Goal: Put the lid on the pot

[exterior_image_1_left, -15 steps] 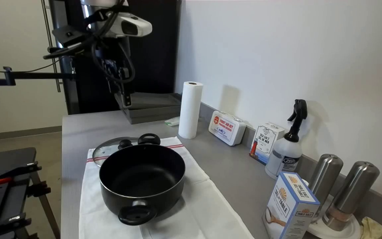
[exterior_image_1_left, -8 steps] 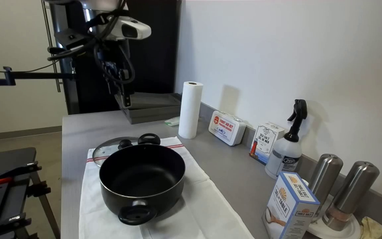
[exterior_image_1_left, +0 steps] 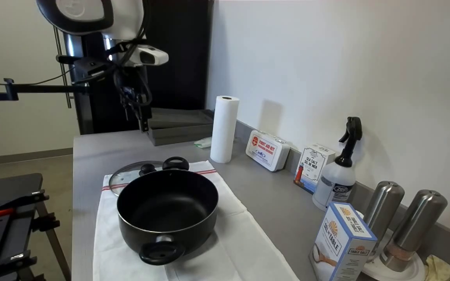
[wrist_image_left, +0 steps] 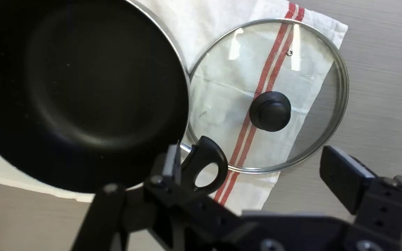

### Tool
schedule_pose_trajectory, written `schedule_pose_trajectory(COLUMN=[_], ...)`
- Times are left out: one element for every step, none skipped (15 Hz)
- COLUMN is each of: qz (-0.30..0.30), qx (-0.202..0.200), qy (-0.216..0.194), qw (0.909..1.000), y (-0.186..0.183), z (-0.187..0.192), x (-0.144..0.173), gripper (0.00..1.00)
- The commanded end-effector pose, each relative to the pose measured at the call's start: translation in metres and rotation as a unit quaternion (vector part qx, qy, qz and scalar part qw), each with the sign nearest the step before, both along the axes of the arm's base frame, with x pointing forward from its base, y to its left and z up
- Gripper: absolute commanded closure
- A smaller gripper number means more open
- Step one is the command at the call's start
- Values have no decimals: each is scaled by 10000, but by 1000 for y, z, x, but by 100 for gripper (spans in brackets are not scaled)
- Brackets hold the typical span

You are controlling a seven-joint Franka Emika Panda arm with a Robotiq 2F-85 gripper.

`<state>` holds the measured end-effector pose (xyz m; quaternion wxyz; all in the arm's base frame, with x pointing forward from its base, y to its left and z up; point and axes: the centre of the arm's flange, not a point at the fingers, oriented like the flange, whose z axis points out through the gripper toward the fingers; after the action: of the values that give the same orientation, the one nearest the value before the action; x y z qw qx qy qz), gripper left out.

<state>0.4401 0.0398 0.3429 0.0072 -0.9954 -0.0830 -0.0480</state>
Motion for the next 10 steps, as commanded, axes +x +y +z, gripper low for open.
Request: schedule_pose_trajectory(qz=[-68,-65,-75,-56,-39,-16,4,51,122,141], qx=[-198,-246,-291,-316,-344,-364,-365,-334,-281,-228], qy=[89,159,201,274,341,391,444,486,533,568], qw=[9997,9996,9993,9991,9988,9986,9983,9982,9981,9980], y=[37,46,53,60,67,72,77,82,86,89], z=[-27,-35,-43,-51,-58,-65,-71,-78,-83,-89], x=[7,9,10,11,13,15,17,21,24,30], gripper=[0,0,0,0,0,0,0,0,0,0])
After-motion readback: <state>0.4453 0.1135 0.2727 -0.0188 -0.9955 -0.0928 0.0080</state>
